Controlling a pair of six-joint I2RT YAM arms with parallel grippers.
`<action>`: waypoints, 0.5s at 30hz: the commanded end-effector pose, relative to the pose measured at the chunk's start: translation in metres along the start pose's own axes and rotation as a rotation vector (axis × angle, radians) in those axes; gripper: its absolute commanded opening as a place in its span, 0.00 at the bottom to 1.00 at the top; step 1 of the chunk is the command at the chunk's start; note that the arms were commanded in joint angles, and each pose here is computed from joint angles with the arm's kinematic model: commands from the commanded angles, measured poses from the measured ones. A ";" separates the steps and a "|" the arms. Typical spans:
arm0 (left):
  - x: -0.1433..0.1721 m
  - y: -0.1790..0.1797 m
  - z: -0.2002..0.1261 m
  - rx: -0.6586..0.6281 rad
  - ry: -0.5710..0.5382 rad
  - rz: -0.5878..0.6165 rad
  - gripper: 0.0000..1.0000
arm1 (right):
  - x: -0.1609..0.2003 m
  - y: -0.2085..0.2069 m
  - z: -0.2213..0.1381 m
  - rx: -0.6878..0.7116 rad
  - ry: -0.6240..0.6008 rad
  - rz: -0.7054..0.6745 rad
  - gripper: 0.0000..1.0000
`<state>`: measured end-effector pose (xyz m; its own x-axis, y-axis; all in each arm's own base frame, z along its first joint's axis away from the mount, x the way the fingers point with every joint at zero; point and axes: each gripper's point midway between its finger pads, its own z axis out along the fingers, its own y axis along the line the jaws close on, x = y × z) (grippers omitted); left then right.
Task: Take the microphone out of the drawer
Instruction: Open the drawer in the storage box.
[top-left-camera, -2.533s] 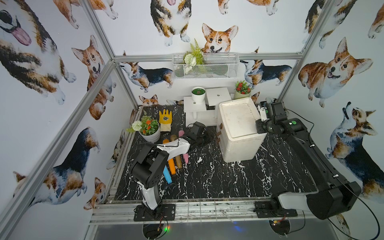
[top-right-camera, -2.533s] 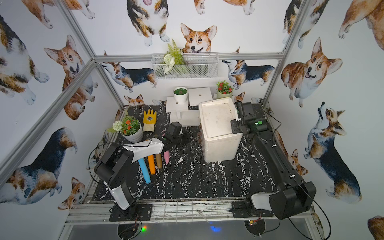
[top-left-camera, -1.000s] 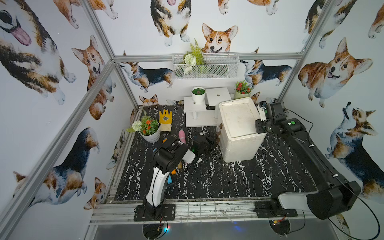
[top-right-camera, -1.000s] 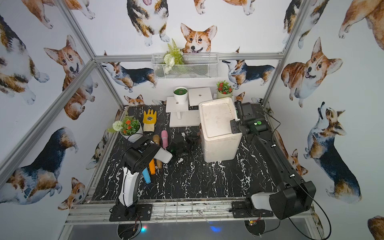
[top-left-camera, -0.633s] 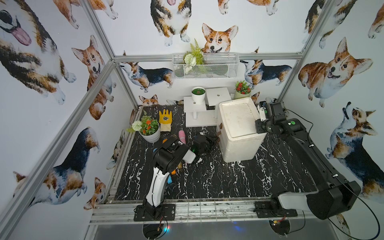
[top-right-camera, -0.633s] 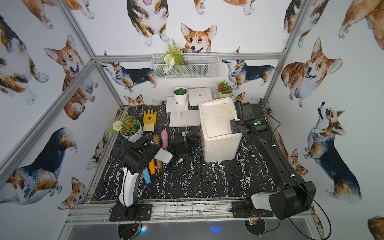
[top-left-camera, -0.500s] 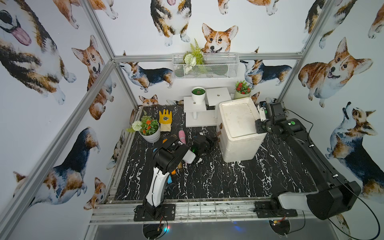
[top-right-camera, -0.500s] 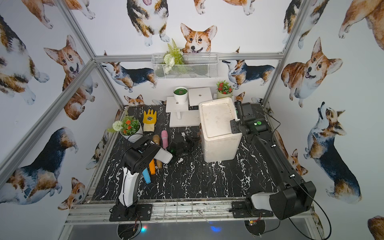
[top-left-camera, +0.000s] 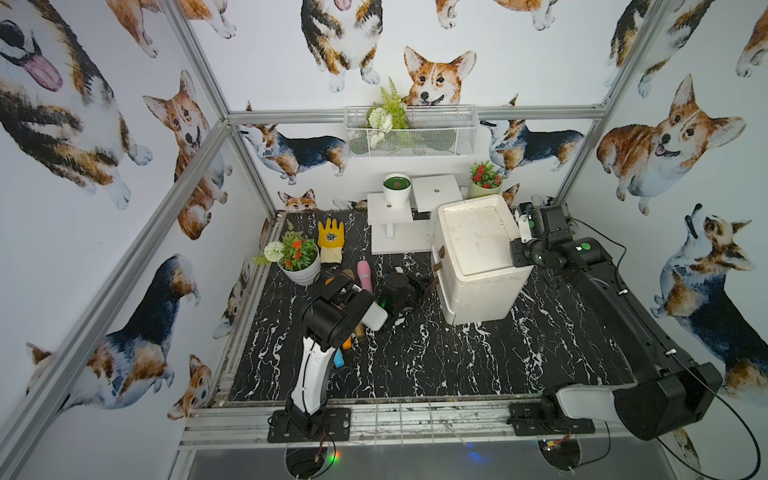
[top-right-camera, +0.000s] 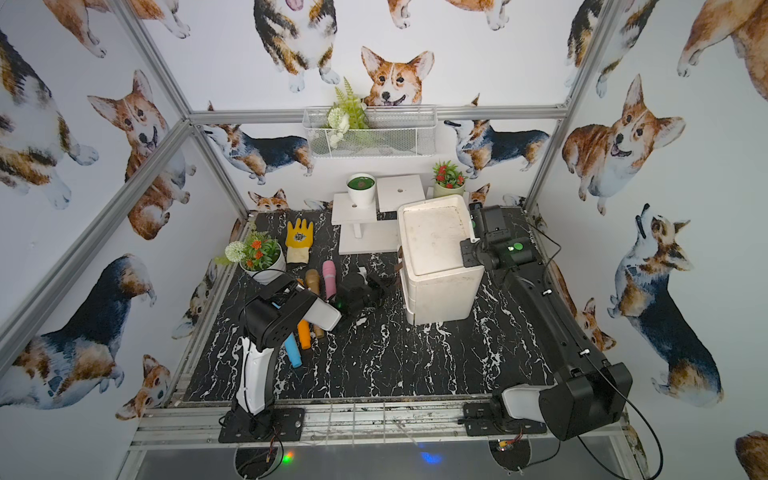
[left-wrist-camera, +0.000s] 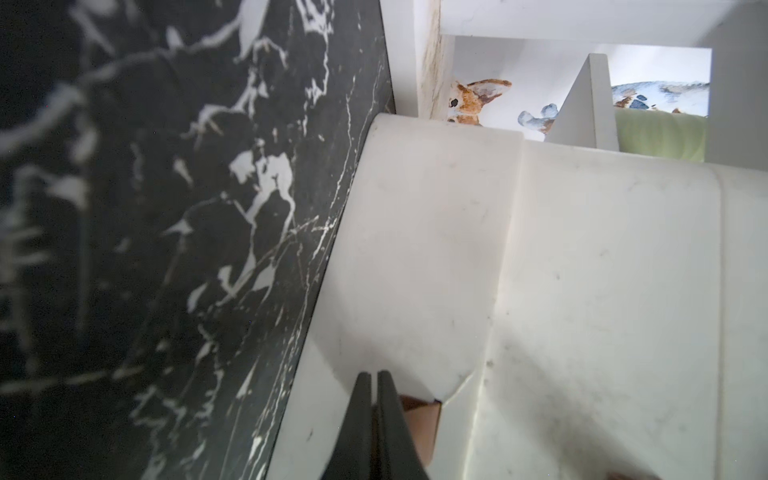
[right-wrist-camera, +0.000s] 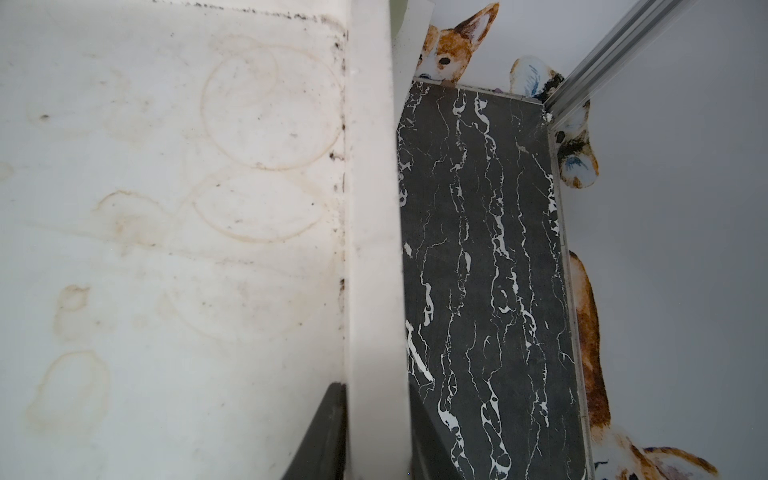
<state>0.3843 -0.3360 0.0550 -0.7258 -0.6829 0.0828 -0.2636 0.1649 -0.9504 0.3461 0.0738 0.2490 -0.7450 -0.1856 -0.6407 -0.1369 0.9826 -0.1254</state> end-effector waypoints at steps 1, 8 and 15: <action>-0.003 0.006 -0.008 -0.043 0.001 0.052 0.00 | 0.072 0.010 0.003 -0.050 0.293 -0.067 0.25; -0.019 0.012 -0.027 -0.079 -0.028 0.070 0.00 | 0.072 0.009 0.003 -0.044 0.293 -0.068 0.25; -0.031 0.015 -0.043 -0.110 -0.044 0.092 0.00 | 0.072 0.008 0.003 -0.040 0.295 -0.069 0.25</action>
<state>0.3799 -0.2884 0.0562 -0.7073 -0.7069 0.0047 -0.2659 0.2599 -0.9283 0.3463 0.0738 0.2490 -0.7435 -0.1854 -0.6426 -0.1360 0.9826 -0.1262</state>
